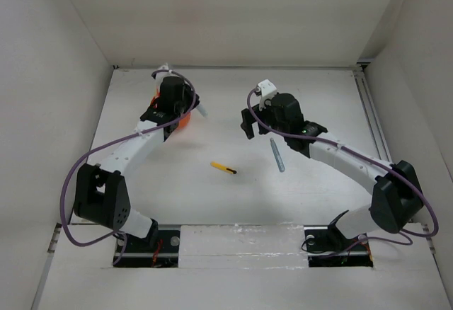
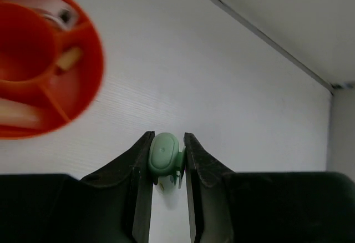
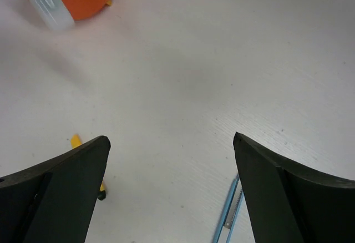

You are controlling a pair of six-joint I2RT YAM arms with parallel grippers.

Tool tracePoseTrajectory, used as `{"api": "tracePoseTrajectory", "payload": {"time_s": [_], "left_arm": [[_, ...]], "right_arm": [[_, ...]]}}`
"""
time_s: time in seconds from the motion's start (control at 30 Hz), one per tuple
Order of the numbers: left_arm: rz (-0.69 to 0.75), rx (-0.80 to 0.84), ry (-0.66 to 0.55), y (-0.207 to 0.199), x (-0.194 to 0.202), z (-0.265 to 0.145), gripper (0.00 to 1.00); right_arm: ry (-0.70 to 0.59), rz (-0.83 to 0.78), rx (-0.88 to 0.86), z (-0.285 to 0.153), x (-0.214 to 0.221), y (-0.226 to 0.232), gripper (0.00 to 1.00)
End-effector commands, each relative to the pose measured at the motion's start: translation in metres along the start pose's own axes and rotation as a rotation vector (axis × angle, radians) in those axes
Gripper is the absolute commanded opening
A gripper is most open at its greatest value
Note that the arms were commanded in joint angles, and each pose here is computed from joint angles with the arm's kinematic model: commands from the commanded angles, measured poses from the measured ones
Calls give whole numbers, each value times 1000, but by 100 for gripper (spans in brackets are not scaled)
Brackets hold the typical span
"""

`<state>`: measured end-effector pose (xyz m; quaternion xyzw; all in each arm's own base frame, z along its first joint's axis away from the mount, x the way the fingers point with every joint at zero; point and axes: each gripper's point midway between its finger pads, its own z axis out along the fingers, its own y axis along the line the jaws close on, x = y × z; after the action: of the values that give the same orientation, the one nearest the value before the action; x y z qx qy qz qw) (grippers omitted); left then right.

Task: Sort the stationery into containers
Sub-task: Place the stationery into the container

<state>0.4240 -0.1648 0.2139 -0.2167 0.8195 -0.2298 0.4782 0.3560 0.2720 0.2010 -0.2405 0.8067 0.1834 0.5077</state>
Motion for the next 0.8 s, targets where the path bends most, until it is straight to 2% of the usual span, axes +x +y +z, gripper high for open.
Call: {"api": "tracePoseTrajectory", "payload": {"time_s": [0.0, 0.17, 0.43, 0.57, 0.77], "left_arm": [[-6, -244, -289, 37, -72, -22, 0], [-41, -389, -421, 69, -85, -34, 0], [-95, -449, -607, 87, -107, -50, 0], [-71, -467, -664, 94, -110, -52, 0], [-63, -470, -680, 96, -110, -43, 0]], "right_arm": [[-34, -20, 4, -9, -4, -7, 99], [-11, -26, -25, -11, 6, -6, 99], [-1, -35, -55, -9, 9, -1, 99], [1, -35, -64, -6, 9, 0, 99], [3, -41, -74, -1, 9, -1, 99]]}}
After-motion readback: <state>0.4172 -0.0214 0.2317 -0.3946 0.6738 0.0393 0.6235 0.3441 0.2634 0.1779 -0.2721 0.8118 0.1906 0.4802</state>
